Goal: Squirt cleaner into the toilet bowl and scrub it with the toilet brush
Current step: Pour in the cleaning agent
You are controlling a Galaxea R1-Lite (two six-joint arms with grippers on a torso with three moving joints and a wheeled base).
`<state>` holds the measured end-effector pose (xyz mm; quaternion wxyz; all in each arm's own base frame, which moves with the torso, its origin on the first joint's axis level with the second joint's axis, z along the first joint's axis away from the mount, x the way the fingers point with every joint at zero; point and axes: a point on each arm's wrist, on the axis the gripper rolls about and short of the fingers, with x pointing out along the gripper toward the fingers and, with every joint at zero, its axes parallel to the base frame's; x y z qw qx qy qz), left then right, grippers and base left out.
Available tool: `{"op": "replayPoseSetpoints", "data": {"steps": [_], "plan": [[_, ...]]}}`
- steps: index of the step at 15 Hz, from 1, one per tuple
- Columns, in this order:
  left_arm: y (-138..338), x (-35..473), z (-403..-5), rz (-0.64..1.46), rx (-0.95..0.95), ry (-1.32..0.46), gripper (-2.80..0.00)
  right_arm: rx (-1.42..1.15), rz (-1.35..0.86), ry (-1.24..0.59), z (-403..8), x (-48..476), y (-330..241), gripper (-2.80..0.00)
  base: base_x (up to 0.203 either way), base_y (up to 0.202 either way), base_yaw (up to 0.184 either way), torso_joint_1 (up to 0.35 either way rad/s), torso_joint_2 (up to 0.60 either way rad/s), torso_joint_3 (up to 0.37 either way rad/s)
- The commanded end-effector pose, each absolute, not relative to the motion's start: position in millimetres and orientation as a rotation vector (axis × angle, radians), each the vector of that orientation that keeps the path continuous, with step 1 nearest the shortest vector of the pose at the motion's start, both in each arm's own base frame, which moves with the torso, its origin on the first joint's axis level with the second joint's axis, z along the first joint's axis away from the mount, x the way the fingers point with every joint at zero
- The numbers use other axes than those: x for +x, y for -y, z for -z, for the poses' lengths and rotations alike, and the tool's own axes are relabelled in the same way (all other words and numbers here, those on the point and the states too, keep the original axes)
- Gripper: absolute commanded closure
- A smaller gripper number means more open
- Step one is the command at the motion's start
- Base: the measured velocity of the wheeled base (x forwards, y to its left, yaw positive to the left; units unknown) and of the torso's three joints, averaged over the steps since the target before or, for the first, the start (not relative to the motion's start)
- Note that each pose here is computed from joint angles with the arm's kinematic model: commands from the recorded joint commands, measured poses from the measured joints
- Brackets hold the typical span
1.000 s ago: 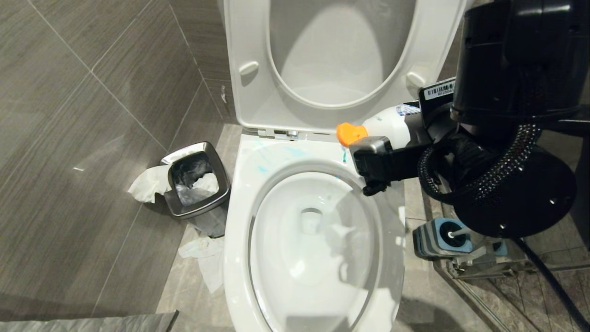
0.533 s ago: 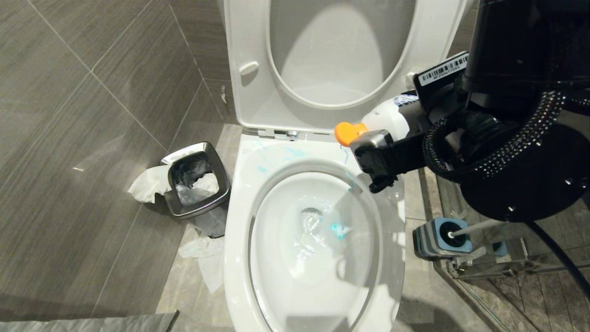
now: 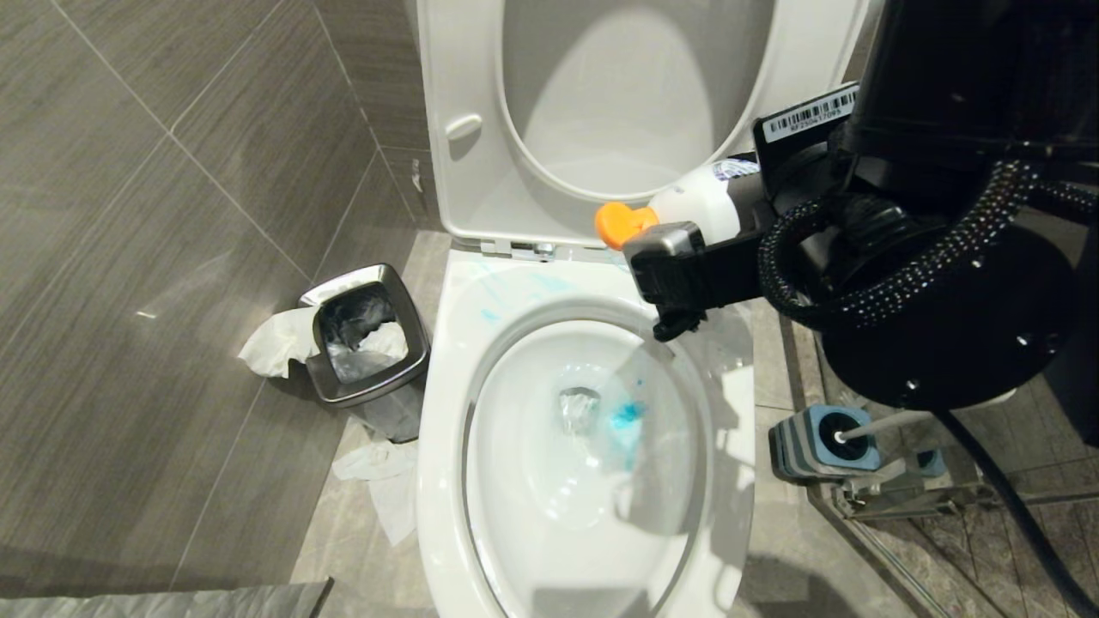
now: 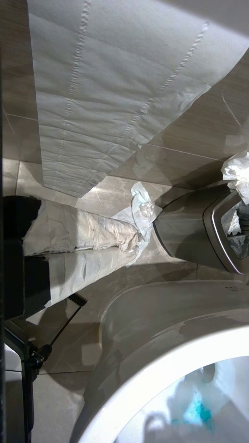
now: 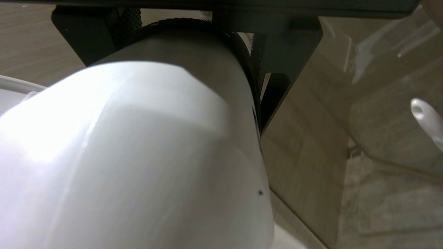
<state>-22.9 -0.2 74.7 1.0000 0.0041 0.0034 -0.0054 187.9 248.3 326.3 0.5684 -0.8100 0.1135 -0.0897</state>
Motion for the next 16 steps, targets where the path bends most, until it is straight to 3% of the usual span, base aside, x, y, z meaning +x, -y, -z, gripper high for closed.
{"op": "replayPoseSetpoints", "data": {"steps": [1,8,16], "plan": [[0.2,-22.7,-74.3,0.011,0.008,-0.009,0.00,-1.908,0.199,-0.248,-316.9,189.2,-265.0,0.00,0.000,0.000,0.000,0.000,0.00,0.000],[0.2,-22.7,-74.3,0.011,0.008,-0.009,0.00,-1.825,0.209,-0.200,-318.0,184.9,-274.6,0.00,0.000,0.000,0.000,0.000,0.00,0.000],[0.2,-22.7,-74.3,0.011,0.008,-0.009,0.00,-1.398,0.370,-0.167,-315.5,185.1,-273.8,0.00,0.000,0.000,0.000,0.000,0.00,0.000]]}}
